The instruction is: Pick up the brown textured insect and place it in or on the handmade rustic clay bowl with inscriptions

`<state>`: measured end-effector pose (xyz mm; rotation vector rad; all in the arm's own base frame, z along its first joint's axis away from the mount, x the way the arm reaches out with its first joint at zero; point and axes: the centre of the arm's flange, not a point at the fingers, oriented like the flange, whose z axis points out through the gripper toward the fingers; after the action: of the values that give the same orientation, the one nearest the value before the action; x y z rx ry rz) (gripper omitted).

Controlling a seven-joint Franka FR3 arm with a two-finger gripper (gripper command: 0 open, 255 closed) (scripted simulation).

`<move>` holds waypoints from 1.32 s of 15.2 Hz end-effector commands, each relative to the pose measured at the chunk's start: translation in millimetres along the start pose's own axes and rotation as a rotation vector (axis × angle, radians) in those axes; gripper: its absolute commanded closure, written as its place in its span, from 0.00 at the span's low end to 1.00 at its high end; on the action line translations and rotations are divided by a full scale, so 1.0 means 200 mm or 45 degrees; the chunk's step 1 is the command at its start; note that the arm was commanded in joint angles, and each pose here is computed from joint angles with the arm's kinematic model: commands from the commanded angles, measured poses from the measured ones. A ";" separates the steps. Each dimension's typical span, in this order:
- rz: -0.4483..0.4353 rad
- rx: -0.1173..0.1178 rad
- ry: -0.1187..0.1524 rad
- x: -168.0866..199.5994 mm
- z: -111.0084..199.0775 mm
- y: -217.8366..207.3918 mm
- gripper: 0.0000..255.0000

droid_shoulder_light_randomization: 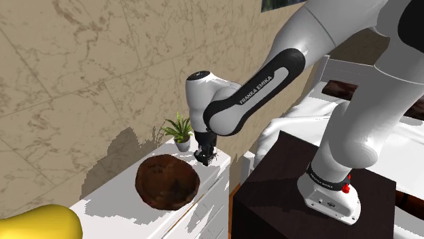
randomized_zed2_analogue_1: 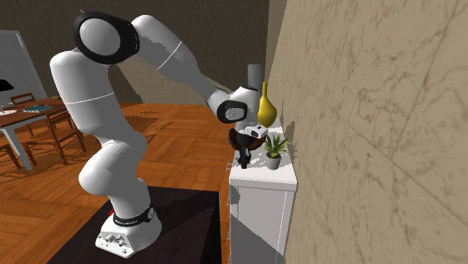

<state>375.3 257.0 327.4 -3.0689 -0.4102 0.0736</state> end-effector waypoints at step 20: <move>-0.002 -0.001 -0.008 -0.04 -0.42 -0.03 1.00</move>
<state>370.0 258.7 406.0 -3.0695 -0.4129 0.0827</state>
